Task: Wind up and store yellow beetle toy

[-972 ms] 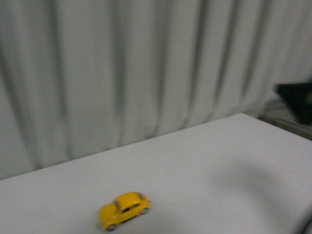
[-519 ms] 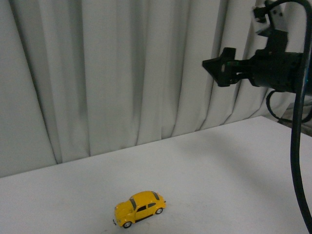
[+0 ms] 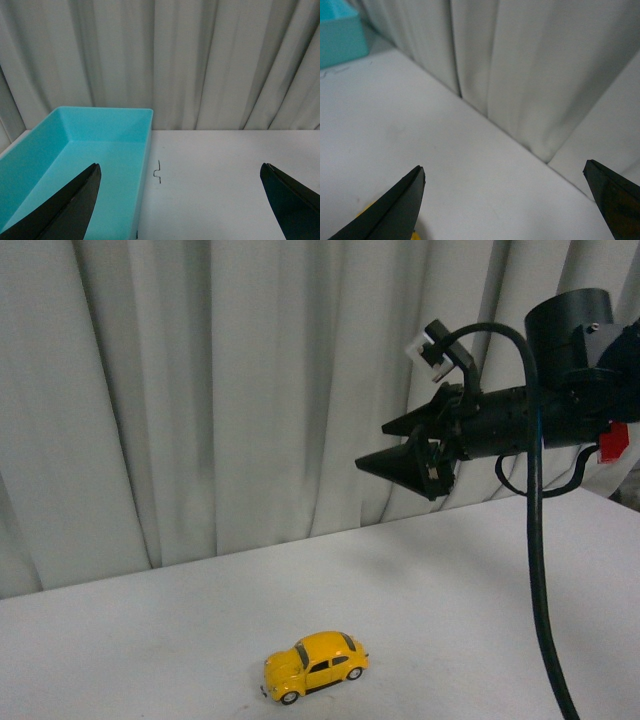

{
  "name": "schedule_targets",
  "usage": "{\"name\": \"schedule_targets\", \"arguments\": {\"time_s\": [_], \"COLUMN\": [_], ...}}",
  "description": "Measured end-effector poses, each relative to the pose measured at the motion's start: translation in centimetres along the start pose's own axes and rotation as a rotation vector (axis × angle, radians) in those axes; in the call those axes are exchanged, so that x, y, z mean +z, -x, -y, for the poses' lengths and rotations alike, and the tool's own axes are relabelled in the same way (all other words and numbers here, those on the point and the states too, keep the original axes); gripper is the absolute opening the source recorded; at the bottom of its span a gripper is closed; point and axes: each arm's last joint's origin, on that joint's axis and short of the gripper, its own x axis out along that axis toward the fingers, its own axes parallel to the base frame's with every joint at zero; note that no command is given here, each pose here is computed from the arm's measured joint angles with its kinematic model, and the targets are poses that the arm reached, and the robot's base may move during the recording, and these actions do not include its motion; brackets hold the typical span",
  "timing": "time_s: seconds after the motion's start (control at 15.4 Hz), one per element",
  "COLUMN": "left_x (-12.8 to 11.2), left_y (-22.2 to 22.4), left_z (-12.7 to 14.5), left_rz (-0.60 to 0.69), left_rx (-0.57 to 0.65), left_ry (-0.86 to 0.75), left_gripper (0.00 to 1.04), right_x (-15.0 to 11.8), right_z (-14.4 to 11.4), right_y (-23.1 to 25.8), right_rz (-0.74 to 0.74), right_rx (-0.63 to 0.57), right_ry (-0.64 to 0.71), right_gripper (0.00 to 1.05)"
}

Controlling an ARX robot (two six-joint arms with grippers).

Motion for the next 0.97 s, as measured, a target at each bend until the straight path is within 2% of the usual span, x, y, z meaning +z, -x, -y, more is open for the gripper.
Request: {"name": "schedule_targets", "arguments": {"time_s": [0.19,0.45,0.52,0.58,0.78,0.97], "left_x": [0.0,0.0,0.0,0.0,0.0,0.0], "left_y": [0.0,0.0,0.0,0.0,0.0,0.0], "left_z": [0.0,0.0,0.0,0.0,0.0,0.0], "left_rz": [0.000,0.000,0.000,0.000,0.000,0.000], "left_rx": [0.000,0.000,0.000,0.000,0.000,0.000], "left_ry": [0.000,0.000,0.000,0.000,0.000,0.000], "left_gripper": [0.98,0.98,0.98,0.98,0.98,0.98], "right_x": [-2.1,-4.6,-4.9,-5.7,-6.1,-6.8], "right_z": [-0.9,-2.8,-3.3,-4.1,-4.9,-5.0], "right_y": [-2.6,-4.8,-5.9,-6.9,-8.2,-9.1], "right_rz": [-0.174,-0.260,-0.302,-0.324,-0.356,-0.384], "right_rx": [0.227,0.435,0.530,0.600,0.673,0.676], "right_ry": [0.143,0.271,0.378,0.407,0.434,0.472], "right_gripper": [0.98,0.98,0.98,0.98,0.98,0.98]}}
